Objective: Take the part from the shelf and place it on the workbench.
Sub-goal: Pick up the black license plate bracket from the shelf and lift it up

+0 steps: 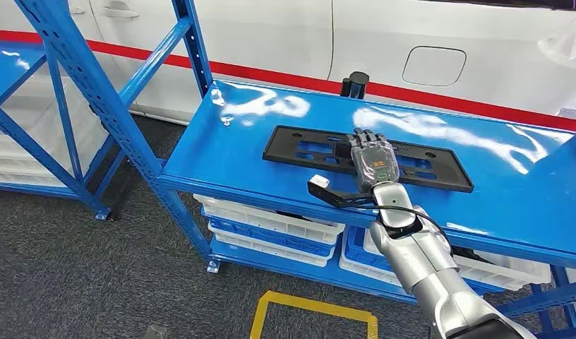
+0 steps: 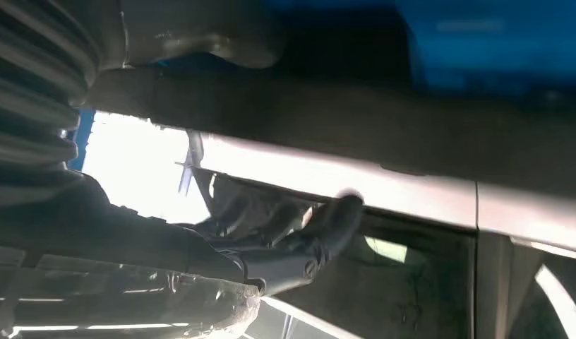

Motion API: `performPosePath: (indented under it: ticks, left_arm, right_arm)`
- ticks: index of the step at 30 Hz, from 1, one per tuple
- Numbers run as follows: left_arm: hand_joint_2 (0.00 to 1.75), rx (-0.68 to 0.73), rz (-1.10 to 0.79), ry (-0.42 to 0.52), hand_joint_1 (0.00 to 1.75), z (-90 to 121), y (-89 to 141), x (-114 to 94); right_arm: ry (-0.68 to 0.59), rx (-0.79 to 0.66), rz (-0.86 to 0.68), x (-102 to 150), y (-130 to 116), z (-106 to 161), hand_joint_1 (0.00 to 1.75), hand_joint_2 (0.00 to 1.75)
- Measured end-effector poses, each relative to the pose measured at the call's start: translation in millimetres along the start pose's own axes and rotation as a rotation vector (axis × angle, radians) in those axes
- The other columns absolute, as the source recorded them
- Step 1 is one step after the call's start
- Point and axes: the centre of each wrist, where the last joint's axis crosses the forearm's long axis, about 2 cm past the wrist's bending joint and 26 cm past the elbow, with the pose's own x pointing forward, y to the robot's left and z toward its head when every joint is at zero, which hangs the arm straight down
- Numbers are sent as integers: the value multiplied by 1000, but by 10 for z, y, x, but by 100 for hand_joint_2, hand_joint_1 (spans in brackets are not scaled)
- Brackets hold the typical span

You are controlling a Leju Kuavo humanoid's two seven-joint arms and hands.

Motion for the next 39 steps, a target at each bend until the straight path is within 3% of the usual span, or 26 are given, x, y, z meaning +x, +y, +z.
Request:
performPosePath:
  ticks: [27, 39]
  left_arm:
    - [0, 25, 2, 6, 0, 2, 25, -17]
    - [0, 39, -26, -13, 0, 18, -16, -13]
  right_arm:
    - [77, 28, -18, -136, 136, 94, 175, 175]
    - [158, -268, -272, -387, -108, 227, 175, 175]
